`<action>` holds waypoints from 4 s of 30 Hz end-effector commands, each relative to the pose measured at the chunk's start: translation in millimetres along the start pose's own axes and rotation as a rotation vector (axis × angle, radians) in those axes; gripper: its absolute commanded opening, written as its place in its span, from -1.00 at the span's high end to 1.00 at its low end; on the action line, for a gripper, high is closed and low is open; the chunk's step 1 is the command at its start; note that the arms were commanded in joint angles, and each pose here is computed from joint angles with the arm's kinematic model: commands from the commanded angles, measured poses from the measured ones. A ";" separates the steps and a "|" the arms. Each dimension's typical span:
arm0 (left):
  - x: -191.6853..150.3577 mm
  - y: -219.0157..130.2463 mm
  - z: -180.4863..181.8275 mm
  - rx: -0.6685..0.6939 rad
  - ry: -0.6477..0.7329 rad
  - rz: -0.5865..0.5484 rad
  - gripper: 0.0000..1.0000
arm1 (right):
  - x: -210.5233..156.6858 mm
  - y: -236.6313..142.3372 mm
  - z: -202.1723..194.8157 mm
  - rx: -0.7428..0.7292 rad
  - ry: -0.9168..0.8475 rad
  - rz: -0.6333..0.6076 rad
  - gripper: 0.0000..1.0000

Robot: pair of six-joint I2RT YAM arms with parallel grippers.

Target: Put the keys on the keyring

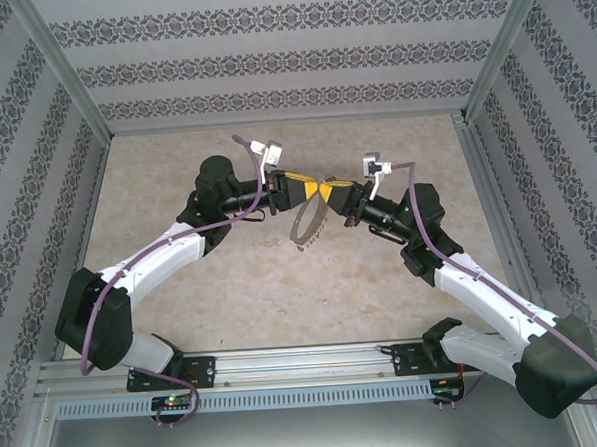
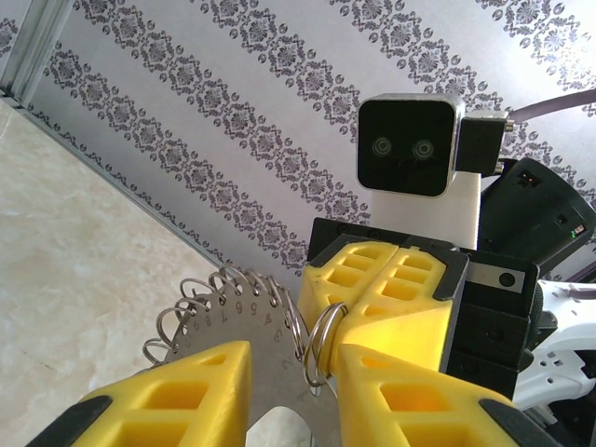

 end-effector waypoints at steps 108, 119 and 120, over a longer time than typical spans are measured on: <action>33.4 -0.1 -57.7 -0.117 0.109 -0.104 0.48 | 88.2 -16.5 49.6 0.119 -0.224 -0.358 1.00; 29.0 16.9 -62.5 -0.141 0.117 -0.079 0.49 | 83.9 3.6 44.4 0.150 -0.177 -0.367 1.00; 29.1 15.9 -62.4 -0.135 0.125 -0.081 0.49 | 83.2 4.6 43.5 0.148 -0.174 -0.365 1.00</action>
Point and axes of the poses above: each hand's point on the last joint's axis, 136 mm out from that joint toward the fingers, its own y axis out along the fingers, its own z axis along the line the jaws close on, x = y × z, the point moved 4 cm from there along -y, back along the fingers, and after that the axes turned 8 degrees about -y, right-handed, at the moved point
